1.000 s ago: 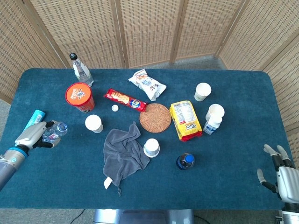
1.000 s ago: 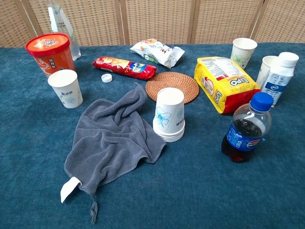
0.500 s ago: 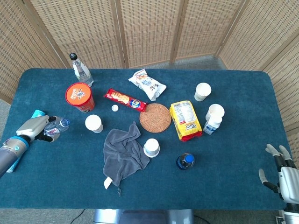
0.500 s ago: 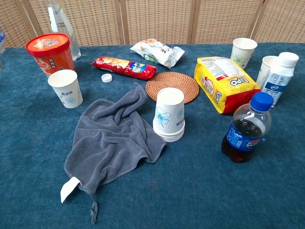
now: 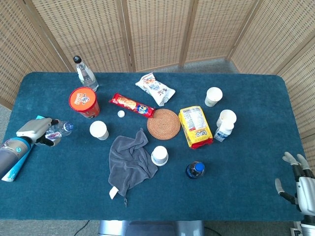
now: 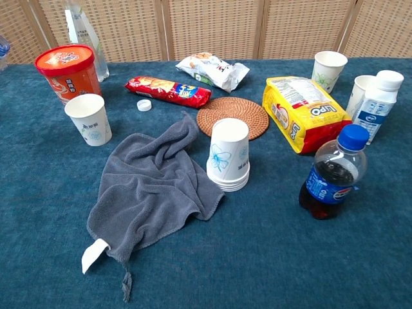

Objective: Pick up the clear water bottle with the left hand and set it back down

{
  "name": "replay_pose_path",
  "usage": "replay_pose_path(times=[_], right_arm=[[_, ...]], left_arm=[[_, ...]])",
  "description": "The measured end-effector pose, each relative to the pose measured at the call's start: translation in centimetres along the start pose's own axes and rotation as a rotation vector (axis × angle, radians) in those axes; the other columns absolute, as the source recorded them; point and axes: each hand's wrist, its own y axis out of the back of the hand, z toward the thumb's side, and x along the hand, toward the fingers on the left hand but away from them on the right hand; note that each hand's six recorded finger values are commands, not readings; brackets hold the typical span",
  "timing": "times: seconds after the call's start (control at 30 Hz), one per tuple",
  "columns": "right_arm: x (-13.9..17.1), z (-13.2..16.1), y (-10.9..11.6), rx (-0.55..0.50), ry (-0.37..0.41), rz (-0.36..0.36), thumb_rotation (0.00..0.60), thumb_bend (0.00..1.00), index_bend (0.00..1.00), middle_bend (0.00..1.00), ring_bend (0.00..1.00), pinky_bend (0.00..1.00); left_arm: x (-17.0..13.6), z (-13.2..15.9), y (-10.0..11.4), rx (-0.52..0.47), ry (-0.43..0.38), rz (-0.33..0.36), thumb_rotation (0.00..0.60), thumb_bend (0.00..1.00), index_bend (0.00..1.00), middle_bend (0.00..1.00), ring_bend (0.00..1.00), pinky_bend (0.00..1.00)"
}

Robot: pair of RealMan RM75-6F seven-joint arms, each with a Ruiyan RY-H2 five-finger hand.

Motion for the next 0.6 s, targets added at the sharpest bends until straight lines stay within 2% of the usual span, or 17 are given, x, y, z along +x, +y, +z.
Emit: replay_pose_path(times=[0.6], right_arm=[[0.30, -0.59, 0.28, -0.005, -0.016, -0.010, 0.600, 0.45, 0.05, 0.24, 0.01, 0.23]], left_arm=[[1.07, 0.81, 0.63, 0.030, 0.041, -0.037, 0.600, 0.50, 0.35, 0.33, 0.35, 0.46]])
